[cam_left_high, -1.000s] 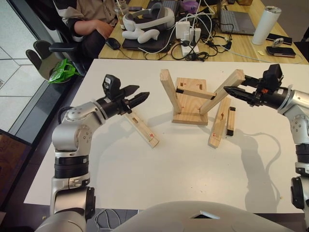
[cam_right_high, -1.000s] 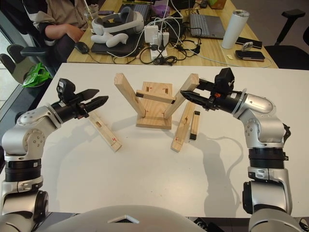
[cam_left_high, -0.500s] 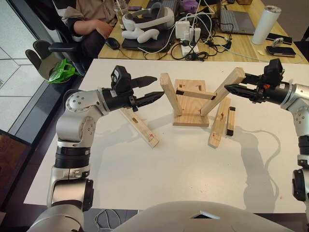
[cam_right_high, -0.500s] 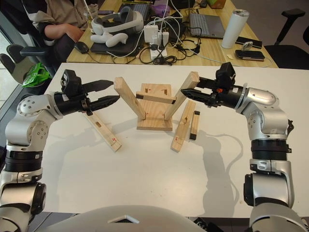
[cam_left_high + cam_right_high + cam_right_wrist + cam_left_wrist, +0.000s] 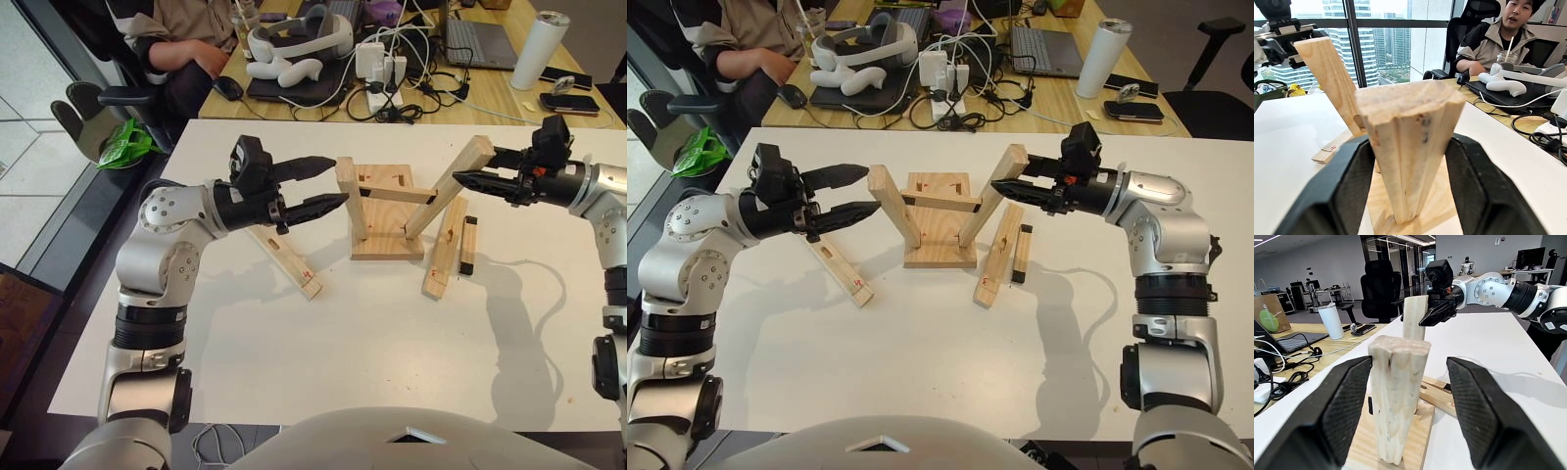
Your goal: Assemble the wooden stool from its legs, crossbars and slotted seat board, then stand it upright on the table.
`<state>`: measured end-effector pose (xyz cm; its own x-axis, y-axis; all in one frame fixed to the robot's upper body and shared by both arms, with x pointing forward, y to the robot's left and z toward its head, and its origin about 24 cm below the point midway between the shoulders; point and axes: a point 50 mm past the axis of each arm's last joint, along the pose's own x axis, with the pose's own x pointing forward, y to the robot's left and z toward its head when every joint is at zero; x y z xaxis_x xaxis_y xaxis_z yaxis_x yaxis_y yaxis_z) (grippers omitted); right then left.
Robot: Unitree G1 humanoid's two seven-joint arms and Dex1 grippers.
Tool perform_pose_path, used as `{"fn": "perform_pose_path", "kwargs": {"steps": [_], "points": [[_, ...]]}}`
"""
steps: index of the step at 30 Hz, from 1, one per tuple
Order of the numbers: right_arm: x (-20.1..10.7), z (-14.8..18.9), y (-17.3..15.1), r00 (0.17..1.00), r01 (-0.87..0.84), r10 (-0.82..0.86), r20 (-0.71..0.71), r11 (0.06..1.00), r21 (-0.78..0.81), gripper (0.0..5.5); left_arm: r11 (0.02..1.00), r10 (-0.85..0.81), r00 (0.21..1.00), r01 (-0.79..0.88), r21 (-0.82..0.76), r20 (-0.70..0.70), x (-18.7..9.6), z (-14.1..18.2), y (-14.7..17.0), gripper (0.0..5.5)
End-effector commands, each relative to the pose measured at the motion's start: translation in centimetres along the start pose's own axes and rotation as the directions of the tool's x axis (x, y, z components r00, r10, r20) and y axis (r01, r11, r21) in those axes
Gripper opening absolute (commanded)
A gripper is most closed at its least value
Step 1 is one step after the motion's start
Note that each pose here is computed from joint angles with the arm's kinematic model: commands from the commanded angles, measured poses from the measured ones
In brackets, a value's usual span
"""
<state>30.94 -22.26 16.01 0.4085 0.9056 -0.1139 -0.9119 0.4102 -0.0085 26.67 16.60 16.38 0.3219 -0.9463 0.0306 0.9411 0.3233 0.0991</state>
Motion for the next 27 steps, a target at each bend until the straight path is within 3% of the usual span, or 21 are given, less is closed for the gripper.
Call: {"fn": "perform_pose_path", "kwargs": {"steps": [1,13,21,25,27], "points": [[0.3,0.1,0.0,1.0,-0.02,0.02,-0.018,1.0,-0.009,2.17,1.0,-0.016,1.0,0.016,0.002,-0.026,0.0,-0.4,-0.7,2.82],[0.6,0.3,0.3,0.998,-0.062,0.062,-0.023,0.998,-0.019,2.17,0.995,0.1,0.993,-0.099,0.022,-0.065,-0.2,-1.2,1.6,2.82],[0.8,0.6,0.2,0.996,-0.079,0.078,-0.032,0.996,-0.032,2.17,0.998,0.04,0.998,-0.037,0.051,-0.057,0.8,-0.5,1.8,2.82],[1.0,0.8,0.2,0.996,-0.082,0.081,-0.031,0.996,-0.042,2.17,0.99,0.139,0.988,-0.14,-0.009,-0.062,0.7,-1.2,2.5,2.82],[1.0,0.8,0.0,0.996,-0.08,0.078,-0.034,0.996,-0.045,2.17,0.988,0.149,0.988,-0.151,-0.032,-0.048,0.7,-1.3,2.4,3.13]]}}
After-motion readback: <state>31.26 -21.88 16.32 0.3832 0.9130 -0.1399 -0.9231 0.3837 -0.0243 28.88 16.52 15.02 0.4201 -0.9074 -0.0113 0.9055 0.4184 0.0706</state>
